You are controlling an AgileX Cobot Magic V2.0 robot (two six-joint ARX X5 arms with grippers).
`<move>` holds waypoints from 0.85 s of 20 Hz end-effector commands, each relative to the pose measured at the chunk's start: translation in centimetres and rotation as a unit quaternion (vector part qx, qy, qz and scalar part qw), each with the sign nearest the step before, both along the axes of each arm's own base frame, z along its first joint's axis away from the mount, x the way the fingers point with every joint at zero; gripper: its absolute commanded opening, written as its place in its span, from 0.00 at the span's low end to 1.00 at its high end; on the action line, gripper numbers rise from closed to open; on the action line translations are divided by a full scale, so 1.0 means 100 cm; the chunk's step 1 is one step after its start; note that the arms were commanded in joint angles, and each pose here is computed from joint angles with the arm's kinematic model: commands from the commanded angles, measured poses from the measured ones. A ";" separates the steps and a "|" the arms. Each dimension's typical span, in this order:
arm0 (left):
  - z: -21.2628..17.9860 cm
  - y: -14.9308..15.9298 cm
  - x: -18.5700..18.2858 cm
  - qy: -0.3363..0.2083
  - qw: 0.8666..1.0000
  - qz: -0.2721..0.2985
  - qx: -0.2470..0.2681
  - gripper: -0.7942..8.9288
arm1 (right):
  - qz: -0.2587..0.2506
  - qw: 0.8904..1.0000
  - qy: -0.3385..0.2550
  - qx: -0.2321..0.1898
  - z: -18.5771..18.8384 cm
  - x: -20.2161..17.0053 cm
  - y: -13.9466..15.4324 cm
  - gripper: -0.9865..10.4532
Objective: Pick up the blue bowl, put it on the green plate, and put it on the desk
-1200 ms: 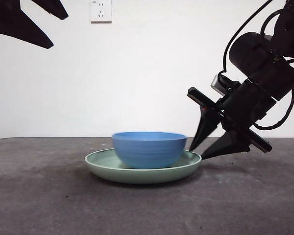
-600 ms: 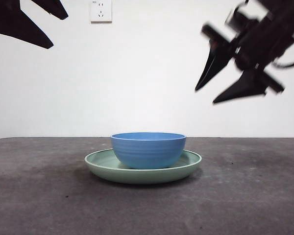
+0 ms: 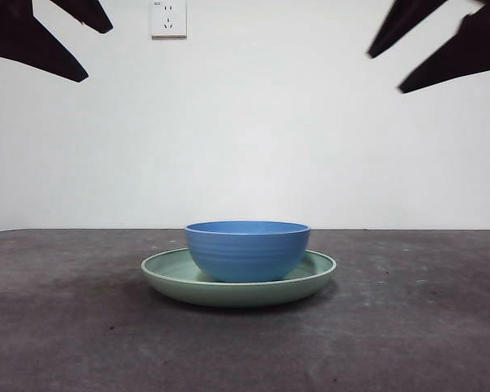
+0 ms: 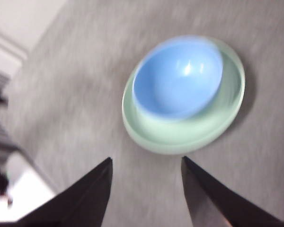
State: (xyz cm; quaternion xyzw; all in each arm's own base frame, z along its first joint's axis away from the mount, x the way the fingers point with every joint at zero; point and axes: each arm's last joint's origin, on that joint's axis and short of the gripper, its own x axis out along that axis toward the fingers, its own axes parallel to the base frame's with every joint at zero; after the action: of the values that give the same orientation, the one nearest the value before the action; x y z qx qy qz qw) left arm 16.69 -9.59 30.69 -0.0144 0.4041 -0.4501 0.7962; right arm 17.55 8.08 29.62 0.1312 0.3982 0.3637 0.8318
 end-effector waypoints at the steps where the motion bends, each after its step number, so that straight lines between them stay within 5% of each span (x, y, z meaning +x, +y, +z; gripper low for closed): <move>1: 0.004 -0.002 0.000 -0.004 1.000 -0.005 -0.006 0.34 | 0.032 0.999 0.015 -0.030 0.000 -0.014 -0.002 0.29; 17: 0.004 -0.002 0.001 -0.005 1.000 -0.005 -0.006 0.34 | 0.061 0.996 0.039 -0.055 -0.003 -0.028 -0.001 0.29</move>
State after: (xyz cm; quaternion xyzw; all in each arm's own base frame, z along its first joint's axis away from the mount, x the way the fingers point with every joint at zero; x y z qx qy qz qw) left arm 16.69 -9.59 30.69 -0.0144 0.4041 -0.4501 0.7962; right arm 14.63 7.80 28.99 0.0829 0.4651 0.3793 0.7955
